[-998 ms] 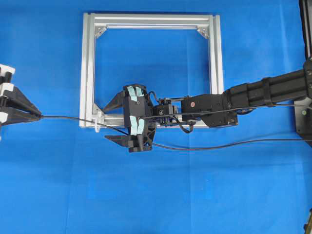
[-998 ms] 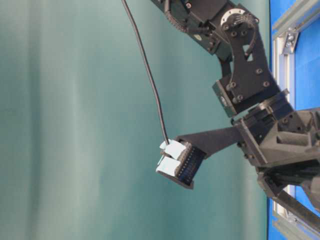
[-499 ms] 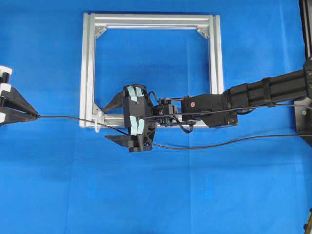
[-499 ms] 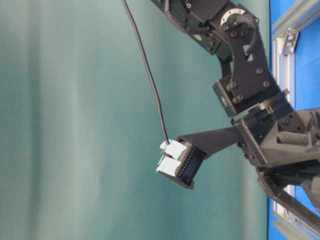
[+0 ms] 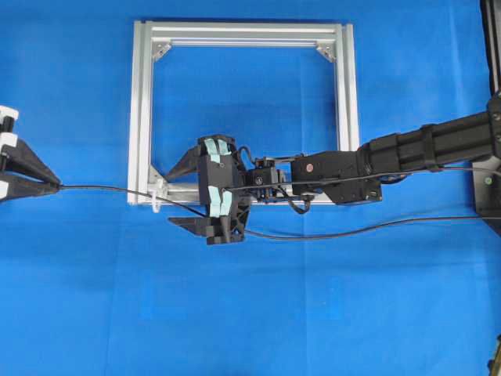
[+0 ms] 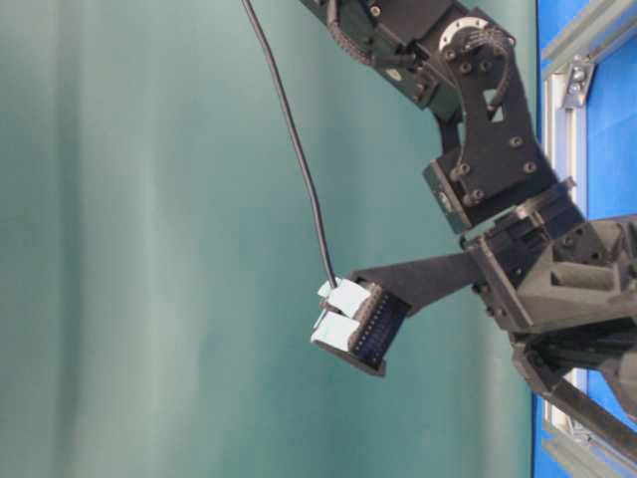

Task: Insert the wire through the string loop located on the left side.
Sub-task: 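Pull the cable leftward through the loop with the left gripper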

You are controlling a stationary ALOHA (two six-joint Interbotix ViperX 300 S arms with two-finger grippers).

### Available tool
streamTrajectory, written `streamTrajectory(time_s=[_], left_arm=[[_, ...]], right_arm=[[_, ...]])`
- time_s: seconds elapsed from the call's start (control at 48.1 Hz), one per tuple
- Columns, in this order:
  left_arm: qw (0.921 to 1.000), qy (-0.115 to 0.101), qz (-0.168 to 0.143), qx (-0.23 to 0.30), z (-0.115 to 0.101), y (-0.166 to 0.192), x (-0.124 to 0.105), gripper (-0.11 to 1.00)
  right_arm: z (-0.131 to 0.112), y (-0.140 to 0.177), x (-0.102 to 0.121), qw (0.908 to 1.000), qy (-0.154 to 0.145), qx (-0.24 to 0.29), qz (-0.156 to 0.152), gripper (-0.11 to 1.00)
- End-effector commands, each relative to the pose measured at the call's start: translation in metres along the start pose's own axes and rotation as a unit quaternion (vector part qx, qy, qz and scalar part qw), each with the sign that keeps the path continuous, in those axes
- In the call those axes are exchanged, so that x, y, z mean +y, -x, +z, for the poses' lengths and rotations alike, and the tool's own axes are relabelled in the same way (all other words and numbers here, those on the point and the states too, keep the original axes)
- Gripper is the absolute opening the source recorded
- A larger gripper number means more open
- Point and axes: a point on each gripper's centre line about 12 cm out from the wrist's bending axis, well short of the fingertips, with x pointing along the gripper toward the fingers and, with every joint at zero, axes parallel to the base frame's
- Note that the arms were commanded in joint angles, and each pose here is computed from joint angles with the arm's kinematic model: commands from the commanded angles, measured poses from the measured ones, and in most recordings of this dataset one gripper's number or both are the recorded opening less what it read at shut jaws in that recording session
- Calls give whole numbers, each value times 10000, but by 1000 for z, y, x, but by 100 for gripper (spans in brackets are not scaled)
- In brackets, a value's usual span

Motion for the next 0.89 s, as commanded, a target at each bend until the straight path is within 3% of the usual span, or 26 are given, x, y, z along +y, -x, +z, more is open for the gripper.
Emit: streamTrajectory(time_s=[0.0,0.125,0.208,0.416,0.561,0.728,0.873], left_arm=[[10000,12,3,-39,3,1,0,24],[10000,19,-3,-54,3,1,0,67],[10000,17,5,-63,3,2,0,84],[9998,7,-15,-192,6,4,0,75],[9972,7,-97,-737,19,14,-3,75],[9862,-41,-221,-1642,40,33,-6,74],[9773,-57,-279,-2097,50,41,-8,74]], right_arm=[[29,8,3,9994,-3,-358,38,95],[29,8,4,9993,0,-358,45,95],[30,8,3,9993,-11,-366,39,95],[32,10,4,9993,-11,-381,40,95],[50,22,5,9986,-3,-534,54,95],[76,40,8,9975,13,-702,68,95],[96,54,5,9967,-2,-805,32,95]])
